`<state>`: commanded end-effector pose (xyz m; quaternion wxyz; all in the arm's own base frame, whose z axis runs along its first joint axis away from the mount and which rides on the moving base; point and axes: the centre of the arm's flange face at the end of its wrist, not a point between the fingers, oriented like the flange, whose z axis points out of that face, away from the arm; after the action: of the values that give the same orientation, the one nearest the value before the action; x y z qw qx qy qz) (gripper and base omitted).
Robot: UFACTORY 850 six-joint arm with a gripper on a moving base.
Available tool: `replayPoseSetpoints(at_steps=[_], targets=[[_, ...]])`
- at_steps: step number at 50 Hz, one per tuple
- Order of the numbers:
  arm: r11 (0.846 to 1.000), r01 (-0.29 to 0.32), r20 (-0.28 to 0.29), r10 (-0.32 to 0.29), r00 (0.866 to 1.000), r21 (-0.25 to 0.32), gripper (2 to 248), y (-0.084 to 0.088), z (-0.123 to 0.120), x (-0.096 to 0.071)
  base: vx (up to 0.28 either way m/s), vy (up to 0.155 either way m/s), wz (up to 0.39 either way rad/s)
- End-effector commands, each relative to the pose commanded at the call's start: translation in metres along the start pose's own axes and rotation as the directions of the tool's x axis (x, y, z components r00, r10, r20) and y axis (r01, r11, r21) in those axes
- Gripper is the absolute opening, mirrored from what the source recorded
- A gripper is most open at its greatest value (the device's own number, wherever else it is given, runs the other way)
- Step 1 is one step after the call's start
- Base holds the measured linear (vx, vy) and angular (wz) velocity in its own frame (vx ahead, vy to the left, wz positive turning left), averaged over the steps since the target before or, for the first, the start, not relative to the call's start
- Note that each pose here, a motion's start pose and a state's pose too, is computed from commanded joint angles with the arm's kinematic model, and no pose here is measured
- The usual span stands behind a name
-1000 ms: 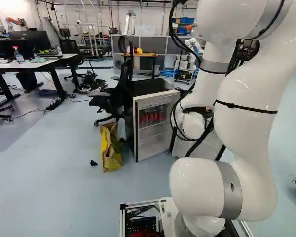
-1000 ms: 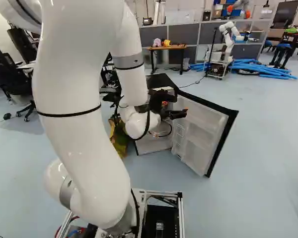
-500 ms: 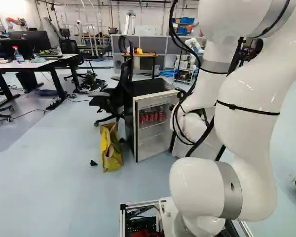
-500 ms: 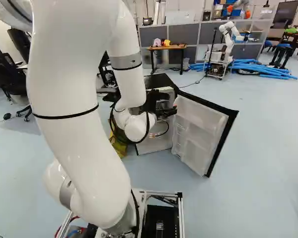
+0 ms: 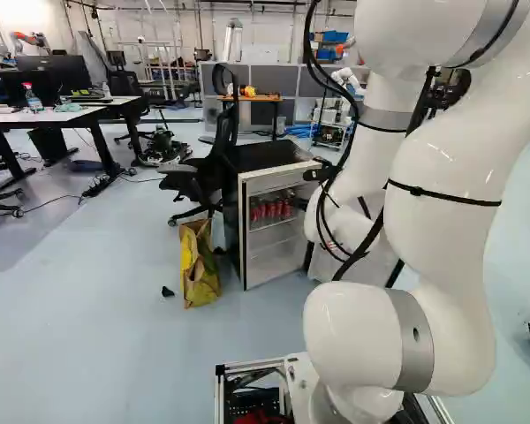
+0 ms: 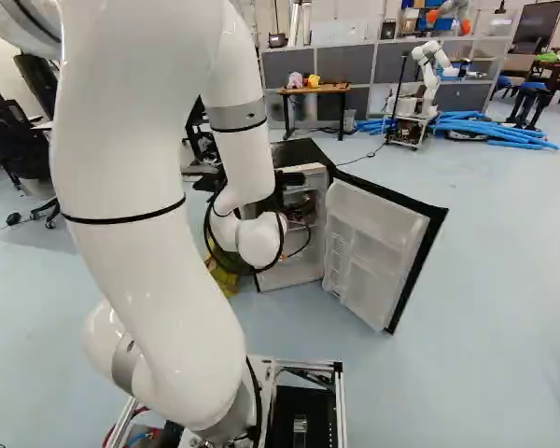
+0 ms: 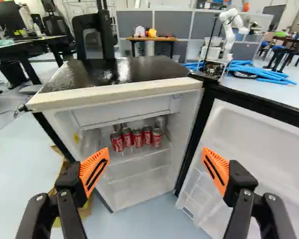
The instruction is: Grab a drink from the fridge
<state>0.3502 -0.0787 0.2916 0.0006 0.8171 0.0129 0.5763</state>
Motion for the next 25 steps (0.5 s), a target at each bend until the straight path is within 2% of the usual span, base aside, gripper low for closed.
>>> replayPoseSetpoints(at_steps=[13,25], targets=[[0.994,0.031,0.091,-0.041,0.995,0.108,247,-0.008,0.006,-0.017,0.0,0.0,0.0],[0.993,0.024,0.119,-0.038,0.992,0.12,247,-0.008,0.018,-0.027,0.0,0.0,0.0]])
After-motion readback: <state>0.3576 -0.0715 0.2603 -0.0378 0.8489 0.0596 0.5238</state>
